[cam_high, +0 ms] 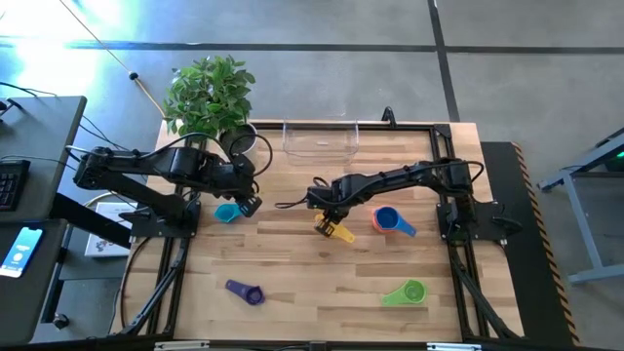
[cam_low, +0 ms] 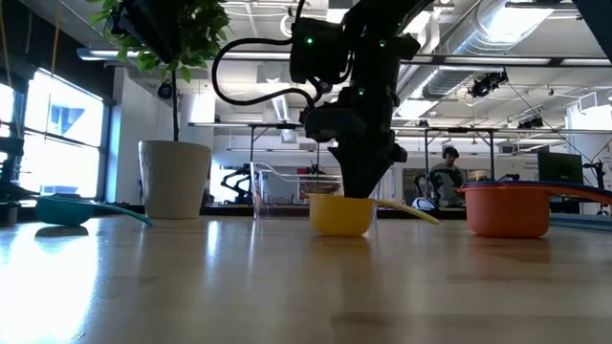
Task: Nest measuring cups in basket
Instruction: Stack the yellow measuring cup on top of the blue measuring cup
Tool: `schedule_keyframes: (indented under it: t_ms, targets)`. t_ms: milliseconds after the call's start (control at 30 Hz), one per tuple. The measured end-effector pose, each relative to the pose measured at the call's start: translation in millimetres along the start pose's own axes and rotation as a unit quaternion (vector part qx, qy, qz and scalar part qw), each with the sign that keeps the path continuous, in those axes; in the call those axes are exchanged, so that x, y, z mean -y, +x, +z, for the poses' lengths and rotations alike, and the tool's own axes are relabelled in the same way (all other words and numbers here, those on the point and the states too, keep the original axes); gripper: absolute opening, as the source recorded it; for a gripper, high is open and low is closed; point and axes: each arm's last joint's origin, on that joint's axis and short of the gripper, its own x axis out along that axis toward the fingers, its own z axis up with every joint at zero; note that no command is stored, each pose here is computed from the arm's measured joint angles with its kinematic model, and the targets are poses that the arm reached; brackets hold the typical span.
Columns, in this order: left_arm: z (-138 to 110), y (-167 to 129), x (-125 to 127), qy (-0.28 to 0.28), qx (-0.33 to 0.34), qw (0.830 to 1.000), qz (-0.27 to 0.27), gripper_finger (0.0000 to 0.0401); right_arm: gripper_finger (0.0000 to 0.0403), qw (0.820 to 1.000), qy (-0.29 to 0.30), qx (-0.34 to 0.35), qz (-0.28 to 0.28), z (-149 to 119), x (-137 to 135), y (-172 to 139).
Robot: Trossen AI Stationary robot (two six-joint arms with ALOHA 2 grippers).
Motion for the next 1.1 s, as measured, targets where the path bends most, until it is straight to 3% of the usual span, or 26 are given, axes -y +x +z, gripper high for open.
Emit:
schedule_keyframes:
  t_ms: [233, 667, 1100]
  targets:
    - [-0.1, 0.1, -0.1, 0.000, -0.001, 1.000, 0.001, 0.0126, 0.0003, 1.000, -0.019, 0.004, 0.008, -2.9, 5.5, -26.5]
    - [-0.6, 0.1, -0.6, 0.002, -0.003, 1.000, 0.004, 0.0126, 0.0001, 0.997, -0.046, 0.064, 0.013, -14.6, 39.3, -114.8]
    - [-1.1, 0.1, -1.1, 0.002, -0.006, 1.000, 0.006, 0.0126, 0.0000, 0.987, -0.021, 0.136, -0.085, -51.3, 103.3, -200.9]
